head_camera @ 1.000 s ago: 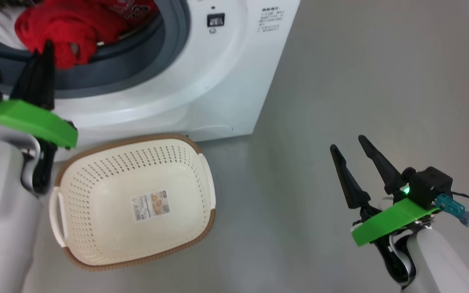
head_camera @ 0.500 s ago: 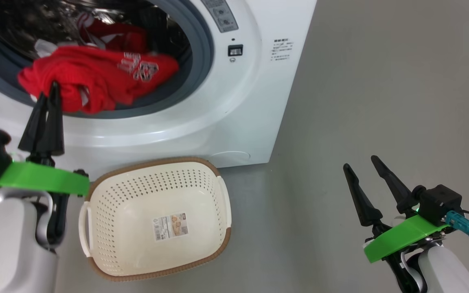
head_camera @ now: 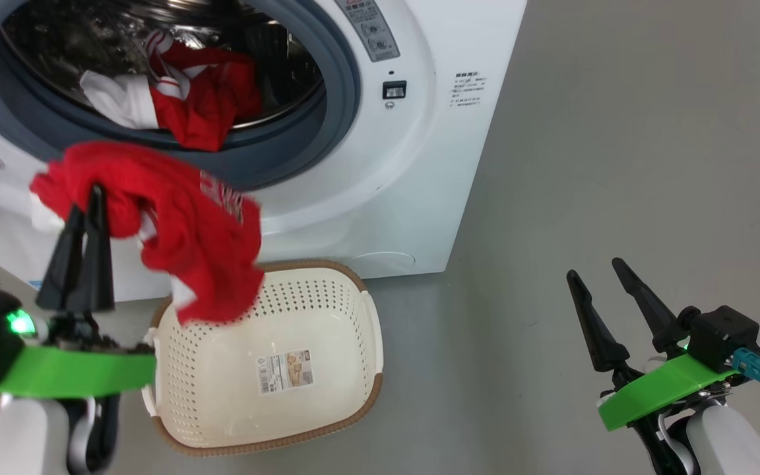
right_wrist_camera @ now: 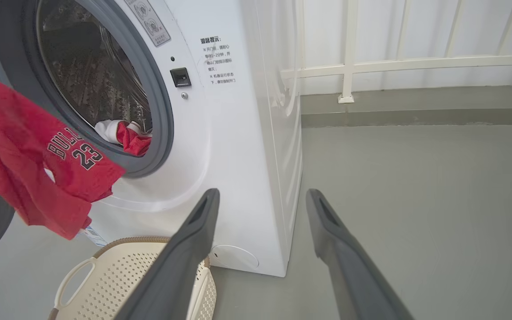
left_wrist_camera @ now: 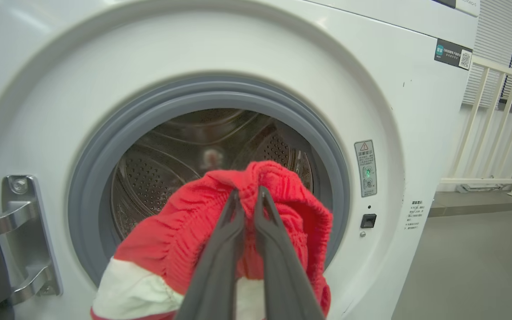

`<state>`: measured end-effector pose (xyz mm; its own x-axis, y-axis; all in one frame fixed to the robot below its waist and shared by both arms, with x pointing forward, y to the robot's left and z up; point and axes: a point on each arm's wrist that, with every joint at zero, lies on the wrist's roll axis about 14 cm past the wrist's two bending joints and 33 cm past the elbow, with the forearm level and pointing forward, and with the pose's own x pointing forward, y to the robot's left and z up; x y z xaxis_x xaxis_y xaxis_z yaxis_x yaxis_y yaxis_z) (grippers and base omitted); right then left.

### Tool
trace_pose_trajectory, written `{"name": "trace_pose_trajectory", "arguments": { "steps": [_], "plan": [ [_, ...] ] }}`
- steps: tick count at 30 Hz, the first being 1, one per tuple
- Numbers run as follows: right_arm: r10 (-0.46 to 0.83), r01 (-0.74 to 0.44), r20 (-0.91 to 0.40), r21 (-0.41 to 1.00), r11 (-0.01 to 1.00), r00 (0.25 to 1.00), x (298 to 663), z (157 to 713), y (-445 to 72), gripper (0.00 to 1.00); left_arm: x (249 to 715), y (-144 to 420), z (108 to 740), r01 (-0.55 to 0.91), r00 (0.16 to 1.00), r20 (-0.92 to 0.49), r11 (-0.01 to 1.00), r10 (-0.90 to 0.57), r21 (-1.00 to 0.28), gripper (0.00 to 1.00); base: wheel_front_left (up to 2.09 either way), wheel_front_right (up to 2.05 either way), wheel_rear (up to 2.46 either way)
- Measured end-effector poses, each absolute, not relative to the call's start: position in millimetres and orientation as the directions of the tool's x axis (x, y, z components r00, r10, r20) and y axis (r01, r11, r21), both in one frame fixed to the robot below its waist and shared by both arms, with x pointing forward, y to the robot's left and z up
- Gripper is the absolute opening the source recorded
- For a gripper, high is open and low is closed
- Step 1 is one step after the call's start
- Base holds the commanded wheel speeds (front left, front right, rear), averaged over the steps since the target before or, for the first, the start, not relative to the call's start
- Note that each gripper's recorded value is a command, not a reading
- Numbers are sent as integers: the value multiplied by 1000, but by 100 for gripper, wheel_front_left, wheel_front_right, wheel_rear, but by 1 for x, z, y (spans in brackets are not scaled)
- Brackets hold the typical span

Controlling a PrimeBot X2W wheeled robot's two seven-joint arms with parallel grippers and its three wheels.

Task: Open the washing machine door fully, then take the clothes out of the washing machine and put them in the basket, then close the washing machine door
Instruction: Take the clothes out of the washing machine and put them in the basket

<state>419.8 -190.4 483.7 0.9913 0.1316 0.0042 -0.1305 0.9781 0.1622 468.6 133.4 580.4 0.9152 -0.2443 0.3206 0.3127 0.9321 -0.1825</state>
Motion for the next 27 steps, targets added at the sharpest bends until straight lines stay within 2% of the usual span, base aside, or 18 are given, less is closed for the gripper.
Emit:
{"name": "trace_pose_trajectory", "arguments": {
  "steps": [14,19,27],
  "plan": [
    [135,-124,-49,172,977,990,424,462,-189,100,451,117,459,283,955,-13,921,-297,-268,0,0,0,0],
    [131,-121,-45,182,976,990,435,460,-187,100,447,113,409,264,935,-160,922,-317,-281,0,0,0,0],
    [118,-100,-78,201,974,990,446,442,-186,100,459,95,350,275,877,-313,915,-364,-294,0,0,0,0]
  ]
}}
